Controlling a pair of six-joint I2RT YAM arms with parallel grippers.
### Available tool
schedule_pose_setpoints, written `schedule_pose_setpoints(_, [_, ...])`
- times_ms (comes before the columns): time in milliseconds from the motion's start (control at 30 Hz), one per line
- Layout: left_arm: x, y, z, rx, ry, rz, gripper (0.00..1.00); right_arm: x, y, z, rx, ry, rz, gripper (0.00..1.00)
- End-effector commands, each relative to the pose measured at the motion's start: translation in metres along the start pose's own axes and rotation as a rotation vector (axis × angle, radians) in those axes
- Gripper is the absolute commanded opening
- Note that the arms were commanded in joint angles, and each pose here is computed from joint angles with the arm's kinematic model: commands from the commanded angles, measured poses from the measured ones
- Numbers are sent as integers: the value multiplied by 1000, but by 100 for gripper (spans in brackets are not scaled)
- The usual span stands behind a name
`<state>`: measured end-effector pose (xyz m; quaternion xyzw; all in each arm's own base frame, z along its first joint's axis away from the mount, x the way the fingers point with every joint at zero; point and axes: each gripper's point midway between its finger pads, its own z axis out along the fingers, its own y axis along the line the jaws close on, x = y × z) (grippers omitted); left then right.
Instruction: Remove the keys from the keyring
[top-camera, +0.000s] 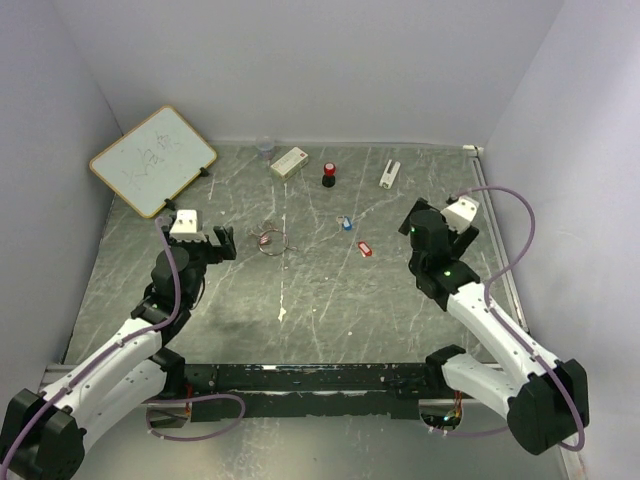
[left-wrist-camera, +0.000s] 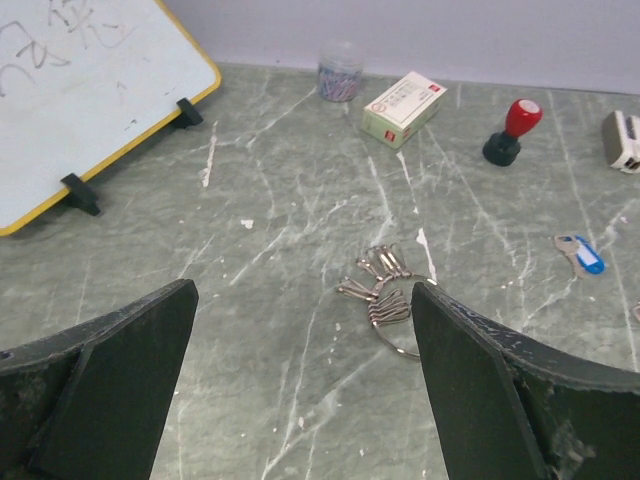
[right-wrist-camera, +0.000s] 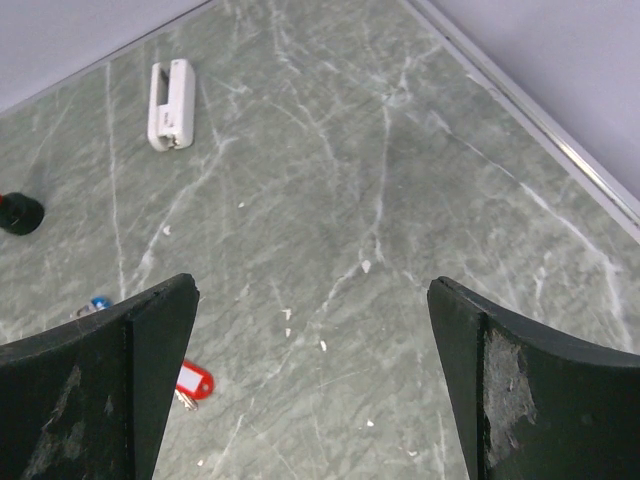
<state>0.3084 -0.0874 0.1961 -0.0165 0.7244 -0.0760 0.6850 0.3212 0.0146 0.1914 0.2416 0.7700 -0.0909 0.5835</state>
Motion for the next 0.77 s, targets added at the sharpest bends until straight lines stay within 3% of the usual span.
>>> schedule_pose_setpoints(0, [5,14,-2,-65,22,31,99,-6,-24,-10,85,-31,51,100])
schedule_pose_setpoints(433, [7,15,-3,-68,14,23,99,-19,-51,-19,237,-47,55,100])
schedule_pose_setpoints(733, [11,15,-1,-71,27,31,99,-21,-39,-18,148,-57,39,100])
